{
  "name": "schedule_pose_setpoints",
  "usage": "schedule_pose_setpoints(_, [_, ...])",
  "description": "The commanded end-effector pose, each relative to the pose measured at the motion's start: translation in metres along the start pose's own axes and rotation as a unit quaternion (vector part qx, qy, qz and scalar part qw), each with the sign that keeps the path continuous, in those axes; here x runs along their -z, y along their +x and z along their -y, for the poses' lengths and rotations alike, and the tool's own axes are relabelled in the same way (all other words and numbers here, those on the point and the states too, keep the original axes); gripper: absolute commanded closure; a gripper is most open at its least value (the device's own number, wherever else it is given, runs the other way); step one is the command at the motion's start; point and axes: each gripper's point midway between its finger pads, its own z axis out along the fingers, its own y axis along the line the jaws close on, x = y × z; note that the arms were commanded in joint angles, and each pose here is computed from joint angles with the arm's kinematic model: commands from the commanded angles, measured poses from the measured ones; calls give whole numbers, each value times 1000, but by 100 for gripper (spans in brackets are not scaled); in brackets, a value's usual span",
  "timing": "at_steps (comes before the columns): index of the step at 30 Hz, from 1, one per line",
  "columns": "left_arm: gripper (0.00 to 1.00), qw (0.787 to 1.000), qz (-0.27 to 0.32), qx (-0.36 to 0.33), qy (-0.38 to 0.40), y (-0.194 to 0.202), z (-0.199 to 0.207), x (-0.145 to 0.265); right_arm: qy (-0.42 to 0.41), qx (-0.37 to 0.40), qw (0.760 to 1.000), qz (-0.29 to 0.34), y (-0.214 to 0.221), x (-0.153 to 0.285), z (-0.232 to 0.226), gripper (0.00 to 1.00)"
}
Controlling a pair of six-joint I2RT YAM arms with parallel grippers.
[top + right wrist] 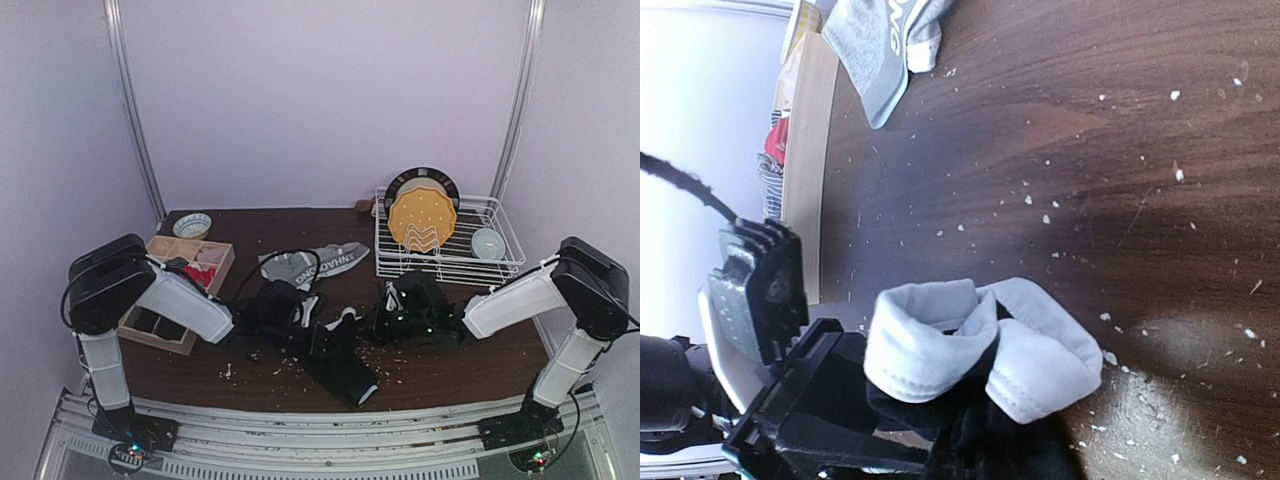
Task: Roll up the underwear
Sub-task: Pick up the underwear from the center of the board, then fold the underwear at the center of the board.
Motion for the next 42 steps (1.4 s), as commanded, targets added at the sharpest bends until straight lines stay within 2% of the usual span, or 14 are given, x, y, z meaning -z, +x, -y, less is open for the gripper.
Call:
schedule_pose_setpoints(1, [62, 1000, 7, -19, 2, -5, 13, 20, 9, 40, 999, -3, -2, 8, -16, 100])
schedule_pose_setpoints(6, [56, 1000, 10, -28, -8, -1, 18, 40, 23, 76, 997, -10, 2, 9, -29, 100])
schedule_pose_setpoints(12, [59, 998, 23, -33, -41, 6, 8, 61, 29, 101, 994, -22, 6, 2, -43, 100])
schedule_pose_setpoints(20, [77, 993, 38, -34, -107, 23, -26, 84, 27, 114, 993, -24, 6, -4, -55, 100])
schedule_pose_setpoints(26, [100, 986, 49, -35, -155, 23, -48, 87, 26, 133, 990, -41, 17, -17, -70, 100])
schedule_pose_setpoints(42, [100, 986, 39, -32, -157, 34, -64, 73, 15, 163, 982, -96, 57, -69, -105, 100])
